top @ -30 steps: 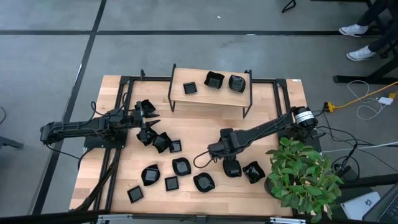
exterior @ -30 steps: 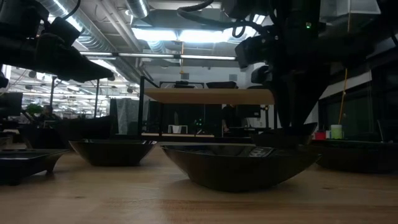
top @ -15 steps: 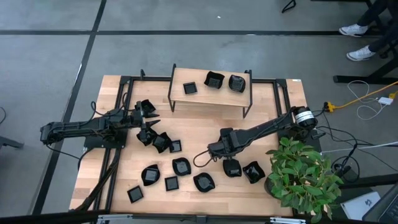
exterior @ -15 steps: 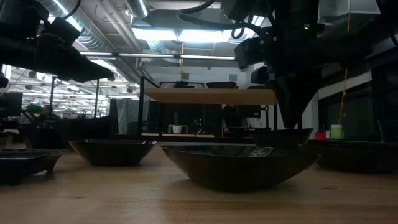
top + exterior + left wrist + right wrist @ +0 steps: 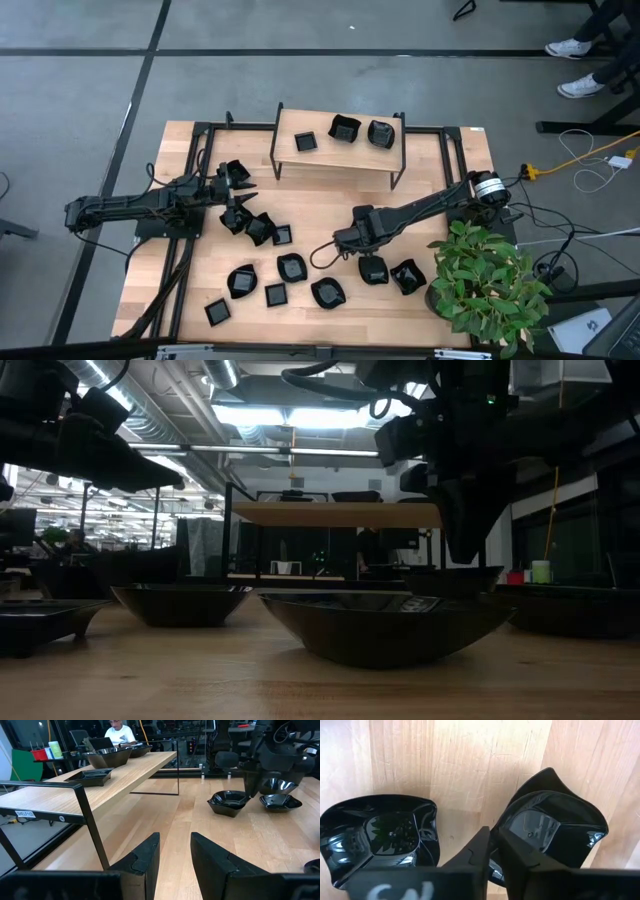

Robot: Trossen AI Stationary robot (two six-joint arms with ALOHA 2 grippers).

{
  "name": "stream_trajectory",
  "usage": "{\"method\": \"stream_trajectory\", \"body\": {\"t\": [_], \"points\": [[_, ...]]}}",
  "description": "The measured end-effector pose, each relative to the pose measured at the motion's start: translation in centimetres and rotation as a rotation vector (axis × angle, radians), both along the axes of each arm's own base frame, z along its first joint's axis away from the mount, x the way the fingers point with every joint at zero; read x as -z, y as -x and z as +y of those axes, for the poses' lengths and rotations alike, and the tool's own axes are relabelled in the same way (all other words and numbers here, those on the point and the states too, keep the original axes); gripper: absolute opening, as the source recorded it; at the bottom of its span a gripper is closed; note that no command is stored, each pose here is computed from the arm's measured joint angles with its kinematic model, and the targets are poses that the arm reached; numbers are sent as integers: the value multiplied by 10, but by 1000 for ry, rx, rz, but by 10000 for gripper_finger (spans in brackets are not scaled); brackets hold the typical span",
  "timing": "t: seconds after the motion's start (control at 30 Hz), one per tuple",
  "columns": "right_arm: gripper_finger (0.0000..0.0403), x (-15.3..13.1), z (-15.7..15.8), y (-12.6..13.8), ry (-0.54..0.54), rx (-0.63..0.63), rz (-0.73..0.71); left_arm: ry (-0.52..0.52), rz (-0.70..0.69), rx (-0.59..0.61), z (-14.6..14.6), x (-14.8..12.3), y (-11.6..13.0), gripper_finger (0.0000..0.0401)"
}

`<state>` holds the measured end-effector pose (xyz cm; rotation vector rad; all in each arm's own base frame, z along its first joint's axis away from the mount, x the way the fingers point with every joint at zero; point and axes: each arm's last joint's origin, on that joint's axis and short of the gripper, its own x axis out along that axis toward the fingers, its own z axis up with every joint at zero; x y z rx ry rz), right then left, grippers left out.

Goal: Pick & Place Mini shaped plates
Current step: Stack the leaf-shaped plate on top of the leaf-shaped plate on the shelf

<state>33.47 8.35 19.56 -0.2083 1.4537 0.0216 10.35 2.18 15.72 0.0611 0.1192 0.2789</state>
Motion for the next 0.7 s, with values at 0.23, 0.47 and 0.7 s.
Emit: {"method": "stream_trajectory", "body": {"t": [0.23, 0.47, 0.7], "points": [[92, 0, 0, -1, -4, 6, -12, 0, 0, 0, 0, 0, 0, 104], [142, 10, -1, 3, 0, 19, 5, 0, 0, 0, 0, 0, 0, 104], [148, 13, 0, 2, -7, 17, -20, 0, 0, 0, 0, 0, 0, 104]]}}
